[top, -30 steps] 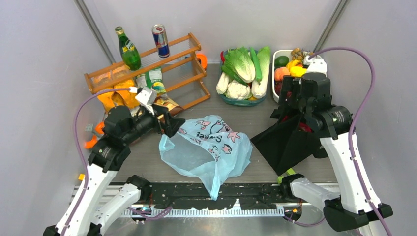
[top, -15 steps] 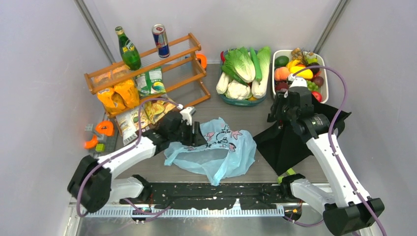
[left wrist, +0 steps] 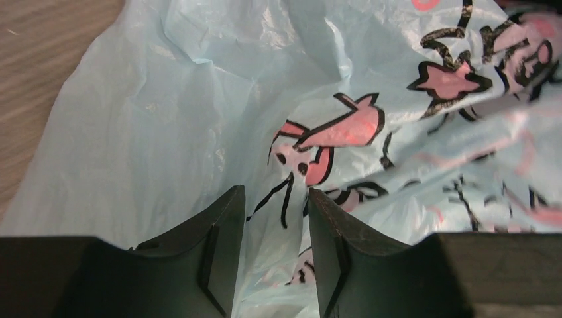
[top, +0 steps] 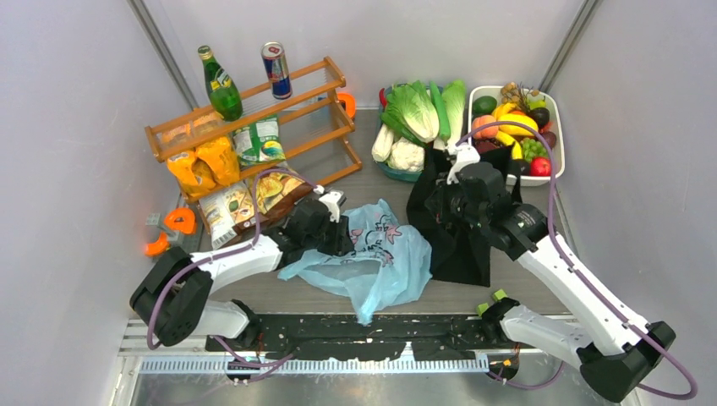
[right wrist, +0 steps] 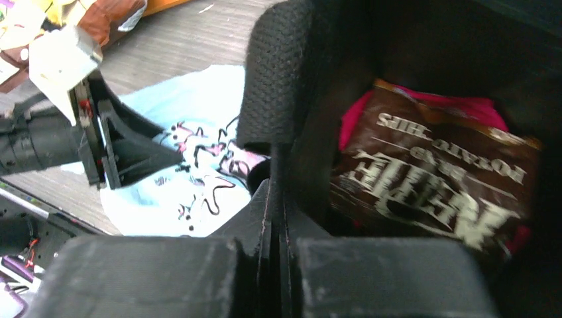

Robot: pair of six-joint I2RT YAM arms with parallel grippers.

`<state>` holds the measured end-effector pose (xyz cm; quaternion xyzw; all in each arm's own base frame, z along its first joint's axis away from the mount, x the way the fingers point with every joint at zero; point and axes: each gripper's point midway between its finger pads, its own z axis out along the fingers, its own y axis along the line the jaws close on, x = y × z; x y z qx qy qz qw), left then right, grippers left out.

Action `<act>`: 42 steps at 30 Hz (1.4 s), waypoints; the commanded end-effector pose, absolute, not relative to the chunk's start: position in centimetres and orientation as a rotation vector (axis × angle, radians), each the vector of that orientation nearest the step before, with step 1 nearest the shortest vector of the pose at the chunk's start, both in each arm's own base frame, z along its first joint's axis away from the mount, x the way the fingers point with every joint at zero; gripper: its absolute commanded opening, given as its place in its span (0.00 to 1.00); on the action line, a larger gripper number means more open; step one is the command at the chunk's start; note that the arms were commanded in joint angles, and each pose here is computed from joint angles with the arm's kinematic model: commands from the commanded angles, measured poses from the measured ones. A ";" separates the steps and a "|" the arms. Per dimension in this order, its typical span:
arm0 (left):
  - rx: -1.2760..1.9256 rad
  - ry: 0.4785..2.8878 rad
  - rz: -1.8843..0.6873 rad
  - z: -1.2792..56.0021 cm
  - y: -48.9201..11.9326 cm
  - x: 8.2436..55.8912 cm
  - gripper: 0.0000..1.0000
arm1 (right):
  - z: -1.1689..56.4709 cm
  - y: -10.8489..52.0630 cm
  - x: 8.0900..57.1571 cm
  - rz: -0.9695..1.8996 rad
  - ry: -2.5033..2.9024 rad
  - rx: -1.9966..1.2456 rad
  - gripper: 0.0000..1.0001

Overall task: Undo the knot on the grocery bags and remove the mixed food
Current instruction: Place the fake vegetable in the bin, then adjust the takeout bag at the center of the board.

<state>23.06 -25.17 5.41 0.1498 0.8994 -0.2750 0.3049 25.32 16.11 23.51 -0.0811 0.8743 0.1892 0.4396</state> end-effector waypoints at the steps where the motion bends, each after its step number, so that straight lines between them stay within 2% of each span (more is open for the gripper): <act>1: 0.376 2.273 -0.642 7.4 -24.6 25.3 0.42 | 26.9 15.1 23.5 0.416 2.121 -0.095 0.05; 4: 0.371 2.275 -0.631 7.4 -24.4 25.2 0.42 | 26.6 13.9 22.7 0.384 2.135 -0.043 0.05; 8: 0.356 2.265 -0.633 7.8 -24.2 25.2 0.42 | 27.7 15.4 21.5 0.499 2.097 -0.116 0.05; 12: 0.334 2.256 -0.617 7.8 -24.2 25.8 0.42 | 29.0 20.1 19.6 0.695 2.029 -0.319 0.05; 17: 0.305 2.215 -0.568 8.9 -23.9 27.1 0.43 | 31.1 26.7 18.5 0.804 1.896 -0.528 0.05; 19: 0.303 2.171 -0.551 11.0 -23.6 27.4 0.50 | 31.1 28.8 18.5 0.806 1.854 -0.576 0.05; 25: 0.294 2.055 -0.428 18.0 -19.8 26.7 0.88 | 31.6 33.5 20.7 0.840 1.745 -0.583 0.05; 27: 0.274 2.032 -0.366 19.2 -17.9 26.1 0.94 | 32.5 34.4 21.3 0.857 1.700 -0.574 0.05; 30: 0.236 2.041 -0.269 19.7 -14.8 24.7 0.98 | 33.5 35.4 21.7 0.869 1.649 -0.589 0.05; 31: 0.224 2.046 -0.249 19.8 -14.0 24.2 0.99 | 33.6 35.6 21.7 0.869 1.651 -0.601 0.13; 32: 0.211 2.052 -0.237 19.9 -13.3 23.6 0.99 | 33.7 35.8 21.9 0.859 1.658 -0.612 0.29; 33: 0.193 2.038 -0.244 20.7 -12.8 23.1 0.99 | 33.7 35.8 22.0 0.851 1.662 -0.615 0.40; 34: 0.179 2.029 -0.257 21.3 -12.5 22.7 0.99 | 33.9 35.7 22.0 0.839 1.663 -0.620 0.61; 36: 0.156 1.994 -0.308 23.1 -12.3 22.0 0.99 | 34.5 34.9 22.2 0.808 1.660 -0.610 0.84; 38: 0.148 1.945 -0.370 25.4 -12.7 21.7 0.99 | 35.5 33.6 22.5 0.760 1.661 -0.593 0.93; 42: 0.160 1.869 -0.489 30.0 -14.3 21.7 0.98 | 37.7 29.4 23.8 0.647 1.697 -0.524 0.95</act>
